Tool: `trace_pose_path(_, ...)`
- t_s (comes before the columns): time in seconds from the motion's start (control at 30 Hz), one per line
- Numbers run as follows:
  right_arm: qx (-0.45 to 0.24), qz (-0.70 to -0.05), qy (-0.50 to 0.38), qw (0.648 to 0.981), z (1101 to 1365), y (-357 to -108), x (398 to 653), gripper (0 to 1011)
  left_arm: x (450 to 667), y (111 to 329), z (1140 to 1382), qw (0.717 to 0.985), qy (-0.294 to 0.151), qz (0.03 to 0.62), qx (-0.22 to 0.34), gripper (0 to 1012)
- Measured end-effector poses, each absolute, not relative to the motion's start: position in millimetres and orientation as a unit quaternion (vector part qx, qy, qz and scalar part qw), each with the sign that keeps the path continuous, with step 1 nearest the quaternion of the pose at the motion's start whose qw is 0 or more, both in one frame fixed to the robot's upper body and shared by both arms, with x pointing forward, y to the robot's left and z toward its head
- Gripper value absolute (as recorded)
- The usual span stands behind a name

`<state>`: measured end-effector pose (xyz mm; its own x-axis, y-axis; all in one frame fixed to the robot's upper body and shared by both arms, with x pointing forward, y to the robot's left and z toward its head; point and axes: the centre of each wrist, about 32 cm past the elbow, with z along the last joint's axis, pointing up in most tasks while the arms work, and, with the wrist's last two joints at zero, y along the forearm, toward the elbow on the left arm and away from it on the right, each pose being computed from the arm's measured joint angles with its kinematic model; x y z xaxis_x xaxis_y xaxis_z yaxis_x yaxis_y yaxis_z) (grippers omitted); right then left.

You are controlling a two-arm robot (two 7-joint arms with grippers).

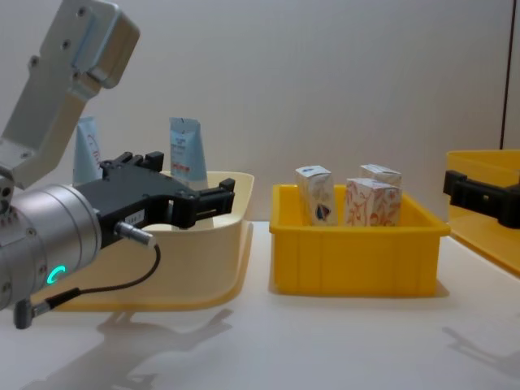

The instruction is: Bimanual collaborative sorting of washing and personal care products

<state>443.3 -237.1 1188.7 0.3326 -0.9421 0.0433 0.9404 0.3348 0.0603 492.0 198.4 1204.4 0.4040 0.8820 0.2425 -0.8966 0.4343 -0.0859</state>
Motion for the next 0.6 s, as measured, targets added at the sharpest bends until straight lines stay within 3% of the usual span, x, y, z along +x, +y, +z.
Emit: trace_pose_path(0.6, 0.012, -0.577, -0.035, 0.816, 1188.7, -237.1, 443.3, 1007, 492.0, 198.4, 1204.4, 0.837, -0.126, 0.531, 0.029, 1003)
